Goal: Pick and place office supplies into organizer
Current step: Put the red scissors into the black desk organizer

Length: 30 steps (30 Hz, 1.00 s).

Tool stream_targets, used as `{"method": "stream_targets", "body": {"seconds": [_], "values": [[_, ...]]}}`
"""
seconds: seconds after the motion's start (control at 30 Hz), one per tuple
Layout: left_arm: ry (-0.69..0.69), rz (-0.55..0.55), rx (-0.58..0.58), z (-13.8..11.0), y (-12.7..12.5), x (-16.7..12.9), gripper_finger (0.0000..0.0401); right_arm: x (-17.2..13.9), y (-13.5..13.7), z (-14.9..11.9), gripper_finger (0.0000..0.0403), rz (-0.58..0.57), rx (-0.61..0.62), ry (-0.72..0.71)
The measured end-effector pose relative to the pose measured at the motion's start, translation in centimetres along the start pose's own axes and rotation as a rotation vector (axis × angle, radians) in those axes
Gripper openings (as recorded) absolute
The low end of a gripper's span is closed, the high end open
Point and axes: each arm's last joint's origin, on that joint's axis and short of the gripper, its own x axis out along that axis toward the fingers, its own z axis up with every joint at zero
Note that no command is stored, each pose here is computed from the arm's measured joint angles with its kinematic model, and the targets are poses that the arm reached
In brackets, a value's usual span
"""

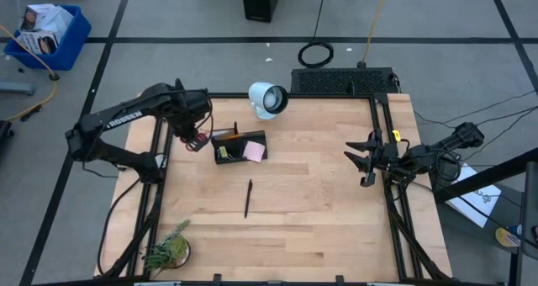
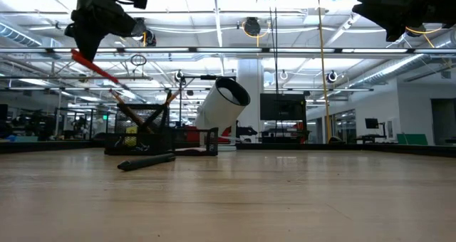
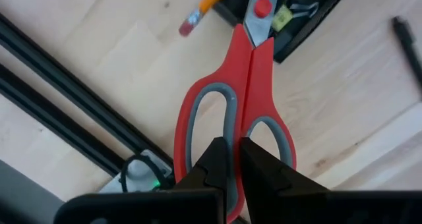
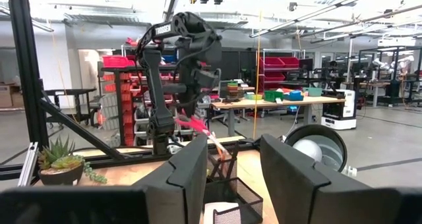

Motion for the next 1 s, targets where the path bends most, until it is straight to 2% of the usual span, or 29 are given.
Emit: {"method": "stream_targets", "body": {"seconds": [0.1,0.47,1.0], "values": [[-0.020,-0.020,-0.004,0.1,-0.1,-0.7,0.0024,0.0,0.0,0.0,0.0130,0.000,0.000,0.000],[0.033,-0.051,0.016,1.1,-0.4,-0.1,0.0032,0.0,0.0,0.0,0.0130,0.000,0.000,0.000],[0.101,-0.026,0.053,2.6,-0.9,1.4,0.0033,0.0,0.0,0.0,0.0130,-0.001,0.000,0.000]]}}
